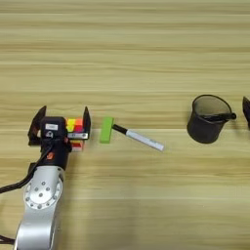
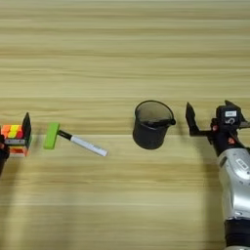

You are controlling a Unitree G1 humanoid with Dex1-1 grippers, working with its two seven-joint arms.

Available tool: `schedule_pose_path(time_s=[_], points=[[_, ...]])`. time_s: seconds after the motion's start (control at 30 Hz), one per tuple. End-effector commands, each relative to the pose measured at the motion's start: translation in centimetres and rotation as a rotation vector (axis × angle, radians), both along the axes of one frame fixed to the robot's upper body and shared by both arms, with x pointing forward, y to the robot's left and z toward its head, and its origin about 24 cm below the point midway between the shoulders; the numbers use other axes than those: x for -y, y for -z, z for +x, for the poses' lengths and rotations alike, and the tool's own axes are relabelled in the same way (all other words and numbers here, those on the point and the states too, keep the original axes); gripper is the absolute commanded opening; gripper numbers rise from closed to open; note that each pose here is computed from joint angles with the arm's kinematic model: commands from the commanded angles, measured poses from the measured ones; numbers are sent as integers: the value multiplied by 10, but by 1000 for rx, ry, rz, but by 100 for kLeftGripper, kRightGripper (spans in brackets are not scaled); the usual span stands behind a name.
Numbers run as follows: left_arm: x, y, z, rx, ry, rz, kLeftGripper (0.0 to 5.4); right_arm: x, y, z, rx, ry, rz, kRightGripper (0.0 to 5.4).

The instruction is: Move the objects on the table

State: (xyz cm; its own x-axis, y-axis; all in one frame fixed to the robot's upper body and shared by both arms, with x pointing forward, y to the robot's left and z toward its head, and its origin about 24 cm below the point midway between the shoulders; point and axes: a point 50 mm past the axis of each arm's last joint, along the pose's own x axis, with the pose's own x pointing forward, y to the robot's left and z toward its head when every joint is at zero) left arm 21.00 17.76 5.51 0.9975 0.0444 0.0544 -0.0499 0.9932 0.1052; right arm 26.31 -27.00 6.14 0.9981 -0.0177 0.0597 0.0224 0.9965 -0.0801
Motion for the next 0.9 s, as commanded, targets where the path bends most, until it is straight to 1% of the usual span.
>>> schedule_pose_path(time_s=[0.03,0.1,0.17,0.47,0.67,0.9], points=[[-3,2,0,-11,6,-1,540,-13,-1,6,5,-18,97,536],[-4,4,0,-20,4,0,540,-23,-2,6,14,-42,101,536],[-5,6,0,-34,5,2,540,-28,-2,6,18,-50,87,536],[-4,20,0,-110,24,2,540,-26,1,6,-6,-4,70,536],[-3,20,0,-113,29,-1,540,-22,0,6,3,27,75,536],[-3,20,-1,-112,29,-1,540,-26,-2,6,25,-6,126,536]])
